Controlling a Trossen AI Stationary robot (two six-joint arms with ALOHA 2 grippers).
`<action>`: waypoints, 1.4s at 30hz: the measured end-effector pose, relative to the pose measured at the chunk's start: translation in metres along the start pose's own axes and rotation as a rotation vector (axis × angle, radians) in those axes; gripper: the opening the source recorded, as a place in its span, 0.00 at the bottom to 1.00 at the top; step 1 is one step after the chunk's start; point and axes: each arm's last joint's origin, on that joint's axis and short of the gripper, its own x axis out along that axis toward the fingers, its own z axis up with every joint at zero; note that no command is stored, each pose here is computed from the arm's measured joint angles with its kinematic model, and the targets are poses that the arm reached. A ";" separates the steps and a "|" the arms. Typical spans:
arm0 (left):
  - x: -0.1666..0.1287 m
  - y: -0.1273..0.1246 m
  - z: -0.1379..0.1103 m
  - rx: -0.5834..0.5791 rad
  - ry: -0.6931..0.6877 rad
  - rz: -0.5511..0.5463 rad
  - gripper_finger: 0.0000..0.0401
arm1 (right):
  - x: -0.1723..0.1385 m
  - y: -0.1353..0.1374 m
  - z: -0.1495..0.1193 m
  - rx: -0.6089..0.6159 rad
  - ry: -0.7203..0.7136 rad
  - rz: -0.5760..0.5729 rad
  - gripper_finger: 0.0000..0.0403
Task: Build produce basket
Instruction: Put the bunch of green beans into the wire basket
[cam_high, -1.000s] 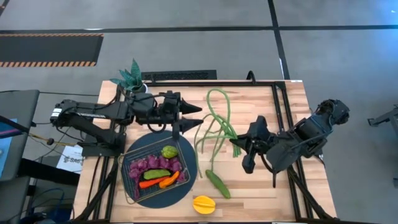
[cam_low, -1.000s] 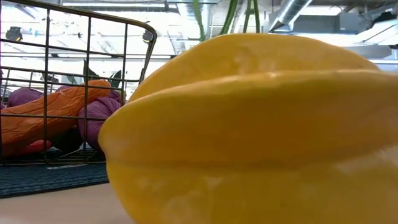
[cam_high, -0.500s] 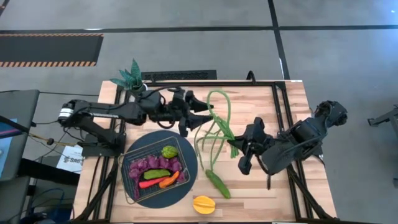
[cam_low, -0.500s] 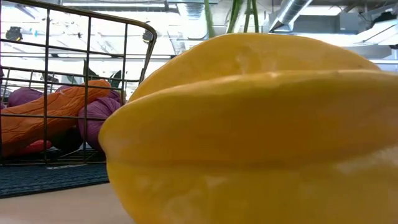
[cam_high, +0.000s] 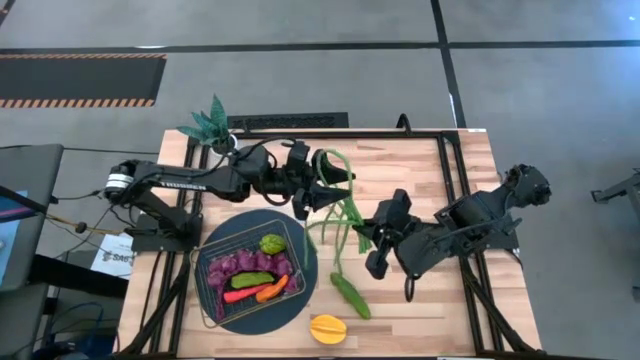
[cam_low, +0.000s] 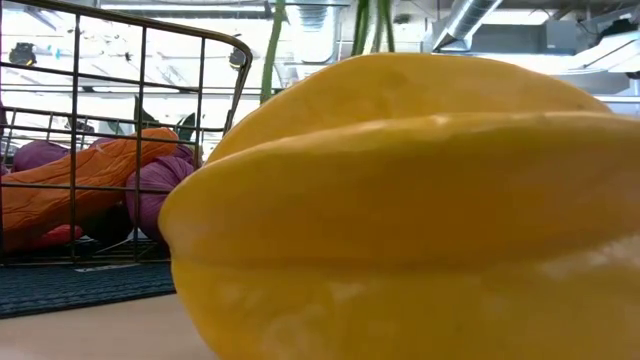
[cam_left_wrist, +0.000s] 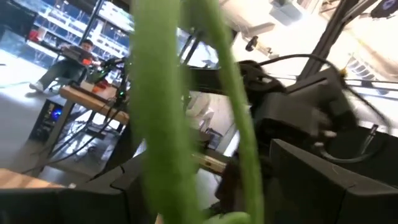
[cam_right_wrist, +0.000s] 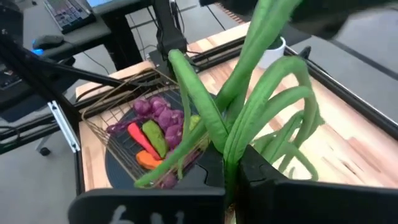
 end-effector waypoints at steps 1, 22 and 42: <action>0.000 0.001 0.000 -0.003 0.003 0.005 0.66 | 0.002 0.001 0.000 -0.004 -0.001 0.004 0.01; 0.003 0.001 -0.002 -0.023 -0.005 -0.065 0.66 | 0.046 -0.003 0.003 0.007 0.066 -0.015 0.01; 0.003 0.007 -0.009 0.084 0.052 0.041 0.02 | 0.038 0.002 0.001 0.007 0.069 0.026 0.03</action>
